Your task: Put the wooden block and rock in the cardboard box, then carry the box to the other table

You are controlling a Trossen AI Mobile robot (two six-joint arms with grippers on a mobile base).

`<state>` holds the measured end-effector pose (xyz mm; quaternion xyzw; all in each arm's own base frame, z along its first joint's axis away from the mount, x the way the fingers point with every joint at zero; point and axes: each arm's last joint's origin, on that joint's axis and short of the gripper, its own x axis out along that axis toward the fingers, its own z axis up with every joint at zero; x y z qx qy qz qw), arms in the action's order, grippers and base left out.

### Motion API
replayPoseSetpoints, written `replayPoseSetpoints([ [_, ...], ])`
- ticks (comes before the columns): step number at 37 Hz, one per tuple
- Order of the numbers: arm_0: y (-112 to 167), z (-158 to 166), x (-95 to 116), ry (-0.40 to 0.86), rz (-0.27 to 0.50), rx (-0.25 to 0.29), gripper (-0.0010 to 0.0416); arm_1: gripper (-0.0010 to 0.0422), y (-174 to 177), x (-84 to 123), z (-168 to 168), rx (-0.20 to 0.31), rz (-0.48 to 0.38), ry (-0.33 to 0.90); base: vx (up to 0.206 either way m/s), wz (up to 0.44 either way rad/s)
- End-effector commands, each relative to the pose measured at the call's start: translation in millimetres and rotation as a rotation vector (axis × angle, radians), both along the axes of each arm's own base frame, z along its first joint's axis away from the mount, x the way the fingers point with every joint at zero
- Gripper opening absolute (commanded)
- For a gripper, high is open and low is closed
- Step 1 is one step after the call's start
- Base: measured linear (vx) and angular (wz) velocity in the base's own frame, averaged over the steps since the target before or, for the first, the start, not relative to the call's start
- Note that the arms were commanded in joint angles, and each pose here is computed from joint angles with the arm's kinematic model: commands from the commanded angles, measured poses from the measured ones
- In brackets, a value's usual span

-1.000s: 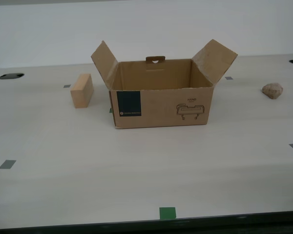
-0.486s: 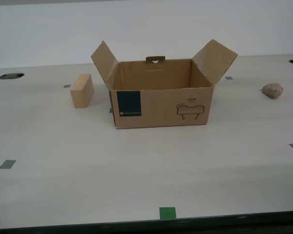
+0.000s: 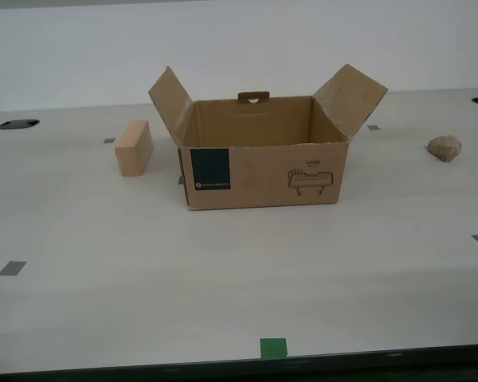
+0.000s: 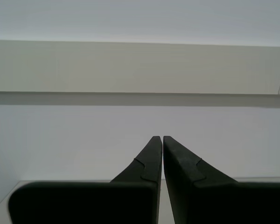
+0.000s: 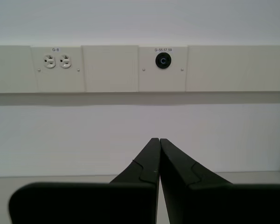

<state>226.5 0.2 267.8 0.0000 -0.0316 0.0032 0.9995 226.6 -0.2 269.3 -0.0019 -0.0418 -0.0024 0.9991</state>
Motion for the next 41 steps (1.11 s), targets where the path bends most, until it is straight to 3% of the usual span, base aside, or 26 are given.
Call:
replayPoseSetpoints([
  [1, 0.2, 0.7, 0.0, -0.005, 0.001, 0.002, 0.0, 0.0, -0.1, 0.0, 0.8, 0.001, -0.002, -0.006, 0.0, 0.0],
  [24, 0.2, -3.5, 0.2, 0.038, 0.001, 0.0, -0.0001, 0.0, -0.6, 0.1, -0.8, -0.007, -0.015, 0.01, 0.0, 0.0],
  [29, 0.2, -4.7, 0.2, 0.051, 0.001, 0.0, -0.0001, -0.0001, -0.7, 0.3, -1.3, -0.032, -0.017, 0.02, 0.0, 0.0],
  [35, 0.2, -3.5, -1.9, 0.061, 0.001, -0.001, -0.0001, -0.0001, -0.7, 3.1, 0.0, -0.031, -0.016, 0.109, 0.0, 0.0],
  [41, 0.2, 2.2, 0.7, 0.155, 0.001, -0.02, -0.0001, -0.0001, -0.8, 5.4, 5.8, -0.03, -0.016, 0.166, 0.0, 0.0],
])
